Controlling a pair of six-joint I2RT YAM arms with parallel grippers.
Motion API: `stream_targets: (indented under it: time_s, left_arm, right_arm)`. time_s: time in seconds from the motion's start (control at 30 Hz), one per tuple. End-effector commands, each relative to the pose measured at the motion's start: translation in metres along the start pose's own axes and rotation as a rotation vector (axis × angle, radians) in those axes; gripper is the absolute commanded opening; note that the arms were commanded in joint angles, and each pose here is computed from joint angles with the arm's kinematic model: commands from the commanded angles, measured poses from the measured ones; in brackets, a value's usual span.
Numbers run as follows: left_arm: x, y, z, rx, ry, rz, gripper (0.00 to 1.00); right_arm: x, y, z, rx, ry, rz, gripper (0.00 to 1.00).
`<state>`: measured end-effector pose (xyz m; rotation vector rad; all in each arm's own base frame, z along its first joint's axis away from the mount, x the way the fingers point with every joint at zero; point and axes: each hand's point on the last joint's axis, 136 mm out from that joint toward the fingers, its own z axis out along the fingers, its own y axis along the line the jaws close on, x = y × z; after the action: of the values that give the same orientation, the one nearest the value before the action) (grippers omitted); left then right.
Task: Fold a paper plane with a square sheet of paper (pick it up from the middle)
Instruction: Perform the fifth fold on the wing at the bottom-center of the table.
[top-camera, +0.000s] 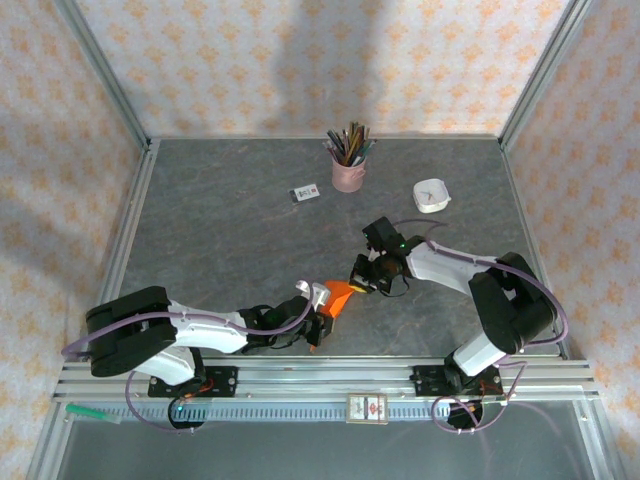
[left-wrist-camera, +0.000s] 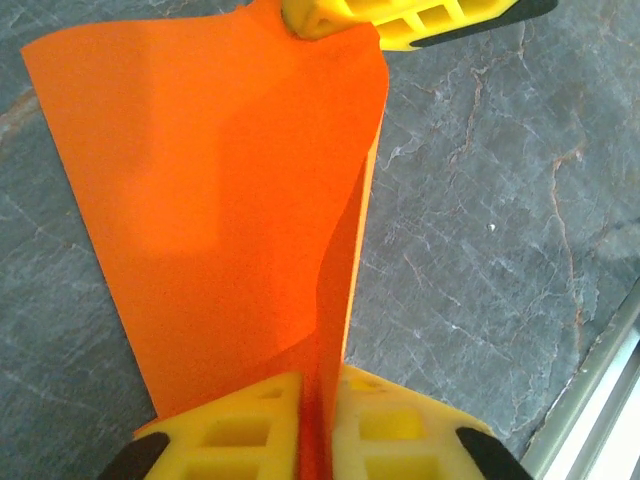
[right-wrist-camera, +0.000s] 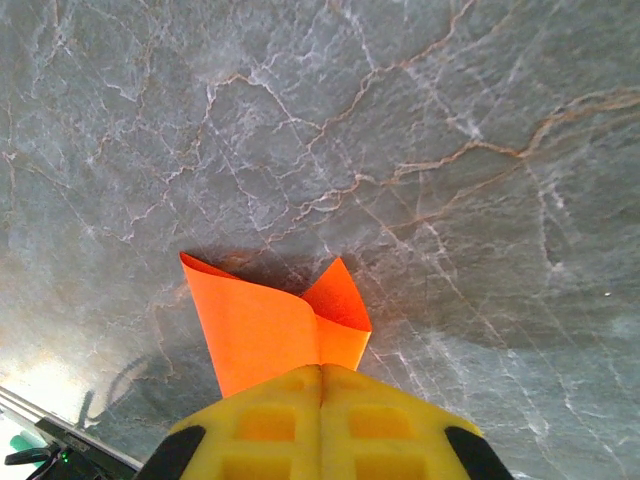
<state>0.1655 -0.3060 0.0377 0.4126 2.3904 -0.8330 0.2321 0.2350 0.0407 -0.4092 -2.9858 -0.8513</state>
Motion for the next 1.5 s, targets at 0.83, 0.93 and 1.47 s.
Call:
stream_targets:
  time_s: [0.83, 0.93, 1.47]
  left_arm:
    - [-0.008, 0.003, -0.004, -0.010, -0.057, -0.054, 0.00]
    - [-0.006, 0.006, -0.005, -0.005, -0.065, -0.080, 0.00]
    - [-0.001, 0.008, -0.009, 0.088, -0.078, -0.182, 0.00]
  right_arm:
    - [-0.002, 0.003, -0.006, -0.033, -0.043, 0.015, 0.00]
    - [-0.002, 0.006, -0.007, -0.045, -0.050, 0.014, 0.03]
    - [-0.016, 0.020, -0.030, -0.040, -0.137, -0.089, 0.27]
